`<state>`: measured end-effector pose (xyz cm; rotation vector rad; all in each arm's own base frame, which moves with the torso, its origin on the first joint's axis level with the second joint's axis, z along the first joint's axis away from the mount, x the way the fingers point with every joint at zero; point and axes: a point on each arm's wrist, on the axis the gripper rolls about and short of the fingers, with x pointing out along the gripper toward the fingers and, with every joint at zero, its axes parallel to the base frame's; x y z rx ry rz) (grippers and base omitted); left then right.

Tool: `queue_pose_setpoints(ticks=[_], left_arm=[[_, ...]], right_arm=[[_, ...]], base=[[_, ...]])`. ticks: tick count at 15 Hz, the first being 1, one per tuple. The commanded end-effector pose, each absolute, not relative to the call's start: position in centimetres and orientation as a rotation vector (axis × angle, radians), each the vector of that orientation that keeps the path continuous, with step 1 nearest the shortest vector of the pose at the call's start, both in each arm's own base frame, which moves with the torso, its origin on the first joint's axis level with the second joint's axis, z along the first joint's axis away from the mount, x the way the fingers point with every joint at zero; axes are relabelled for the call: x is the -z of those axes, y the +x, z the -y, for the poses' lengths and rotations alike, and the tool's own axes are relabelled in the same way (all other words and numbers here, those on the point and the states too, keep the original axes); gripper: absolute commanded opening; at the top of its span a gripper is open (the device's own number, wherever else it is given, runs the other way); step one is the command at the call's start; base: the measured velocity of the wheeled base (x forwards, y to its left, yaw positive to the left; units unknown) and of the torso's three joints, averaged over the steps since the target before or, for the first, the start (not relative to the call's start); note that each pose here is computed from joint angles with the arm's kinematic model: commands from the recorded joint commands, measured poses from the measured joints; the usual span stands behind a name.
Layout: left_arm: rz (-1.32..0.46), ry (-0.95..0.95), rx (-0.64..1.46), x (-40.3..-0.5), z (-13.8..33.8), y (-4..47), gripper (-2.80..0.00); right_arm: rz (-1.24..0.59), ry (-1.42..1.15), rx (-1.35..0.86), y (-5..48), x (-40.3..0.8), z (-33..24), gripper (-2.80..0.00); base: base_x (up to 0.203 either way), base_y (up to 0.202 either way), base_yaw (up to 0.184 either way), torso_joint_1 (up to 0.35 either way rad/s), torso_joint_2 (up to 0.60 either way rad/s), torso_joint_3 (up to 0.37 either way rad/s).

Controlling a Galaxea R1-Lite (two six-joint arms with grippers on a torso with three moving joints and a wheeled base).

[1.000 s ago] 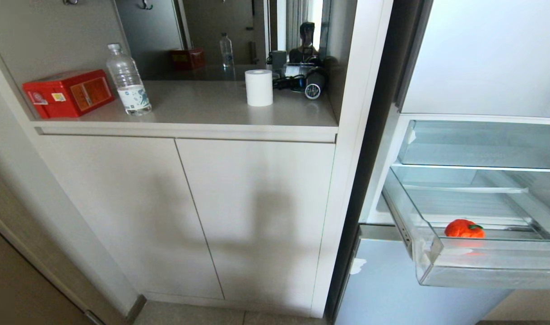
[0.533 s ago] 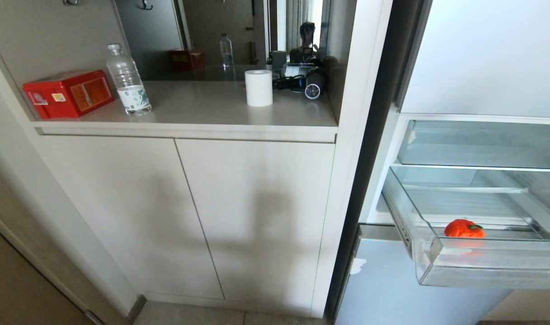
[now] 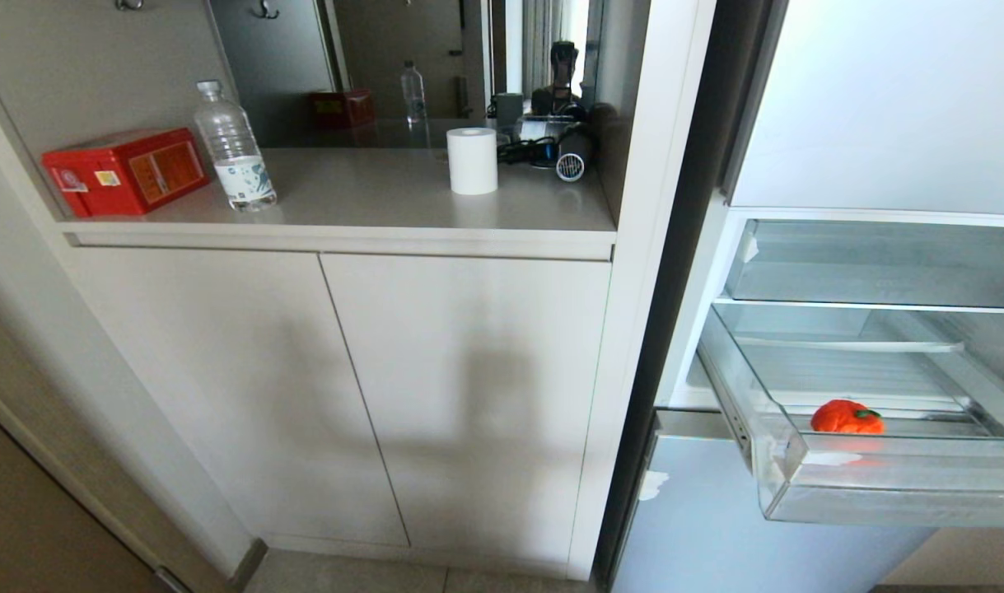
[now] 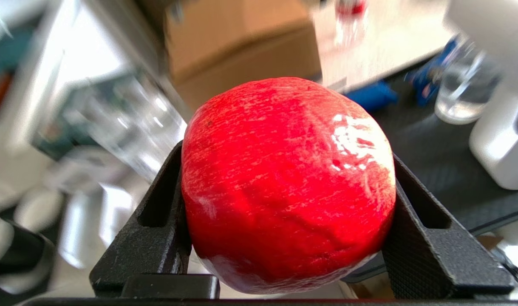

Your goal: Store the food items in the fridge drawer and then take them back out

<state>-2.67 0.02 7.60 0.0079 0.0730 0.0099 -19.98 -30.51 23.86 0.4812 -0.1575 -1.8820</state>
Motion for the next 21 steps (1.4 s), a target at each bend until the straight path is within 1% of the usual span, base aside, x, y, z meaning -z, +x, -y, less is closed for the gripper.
queue_pose_setpoints(ticks=[1,3,6,10,15,21], left_arm=[[-0.075,0.008,-0.010,-7.6,0.0,-2.7,-2.80],[-0.075,0.008,-0.010,-7.6,0.0,-2.7,-2.80],[-0.075,0.008,-0.010,-7.6,0.0,-2.7,-2.80],[-0.075,0.008,-0.010,-7.6,0.0,-2.7,-2.80],[-0.075,0.008,-0.010,-7.6,0.0,-2.7,-2.80],[-0.075,0.008,-0.010,-7.6,0.0,-2.7,-2.80]], right_arm=[[0.076,0.591,1.859,-21.9,-18.9,33.3,-2.80],[0.033,0.607,1.851,-23.2,-16.1,34.9,-2.80],[0.021,0.601,1.873,-25.7,-13.4,36.8,-2.80],[-0.031,0.627,1.903,-28.4,-9.6,37.2,-2.80],[-0.037,0.636,1.913,-29.5,-6.6,37.7,-2.80],[-0.038,0.635,1.922,-30.3,-5.8,38.0,-2.80]], base=[[0.000,0.000,0.000,0.000,0.00,0.000],[0.000,0.000,0.000,0.000,0.00,0.000],[0.000,0.000,0.000,0.000,0.00,0.000],[0.000,0.000,0.000,0.000,0.00,0.000],[0.000,0.000,0.000,0.000,0.00,0.000],[0.000,0.000,0.000,0.000,0.00,0.000]])
